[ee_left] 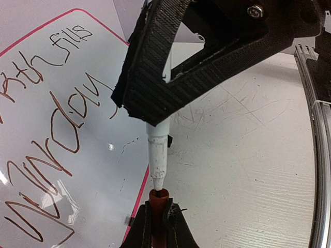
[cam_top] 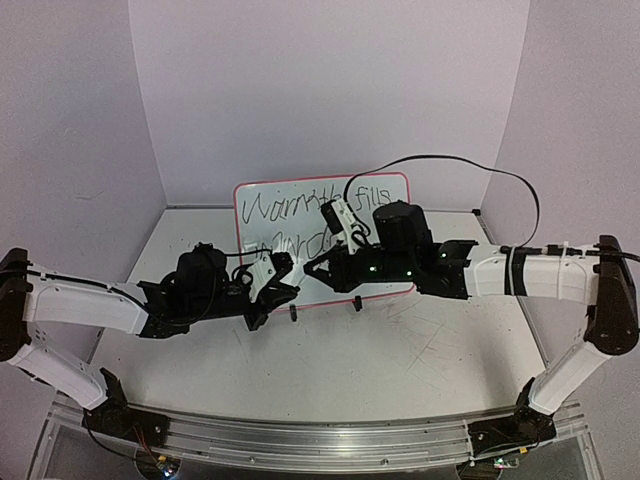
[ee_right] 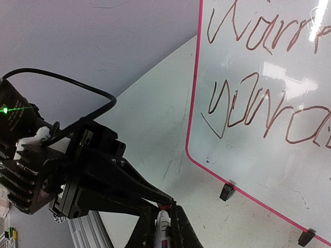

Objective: Write a sentence on the whiteboard
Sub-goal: Insert the whiteboard marker without the cap into the pen cap.

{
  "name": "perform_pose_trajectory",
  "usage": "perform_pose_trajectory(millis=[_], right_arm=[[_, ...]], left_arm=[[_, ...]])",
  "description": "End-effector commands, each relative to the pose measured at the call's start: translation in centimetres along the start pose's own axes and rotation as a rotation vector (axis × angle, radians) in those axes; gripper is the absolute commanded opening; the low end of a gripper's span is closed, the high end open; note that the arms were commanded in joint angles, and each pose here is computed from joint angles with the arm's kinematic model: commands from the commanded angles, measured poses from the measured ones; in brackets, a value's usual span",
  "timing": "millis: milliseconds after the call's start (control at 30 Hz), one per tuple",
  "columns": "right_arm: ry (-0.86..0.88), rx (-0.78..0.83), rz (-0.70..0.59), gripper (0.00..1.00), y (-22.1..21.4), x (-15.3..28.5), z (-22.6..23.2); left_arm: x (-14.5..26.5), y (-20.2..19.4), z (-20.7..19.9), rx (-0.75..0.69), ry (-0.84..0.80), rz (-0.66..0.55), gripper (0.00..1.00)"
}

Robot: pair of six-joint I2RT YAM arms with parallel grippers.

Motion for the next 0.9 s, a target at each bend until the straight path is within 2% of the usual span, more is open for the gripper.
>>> perform_pose_trajectory(millis=[0,567,867], right_arm=[[0.030,0.001,0.009,0.00,-0.3,-1.1,0.2],[-0.001,-0.001,-0.037,0.00,-0.2,0.1,0.0],[0.011,0.006,0.052,0.00,-1.5,-2.1,-0.4]], left_arm=[[0.8,2.6,0.5,-0.023,0.025,-0.124,0.00],[1.5,2.5,0.5,-0.028,0.040,-0.133,0.00],[1.4,3.9,1.0,-0.019,0.051,-0.164,0.00]])
Point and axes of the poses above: each gripper's point midway between its finger pads, its own x axis back along the fingers, its own z axis along the line the jaws close on, y = z × x, the point moved 10 cm from there along x, back along the fingers, and after that the axes turned 5 degrees about -x, right-handed, at the moved point
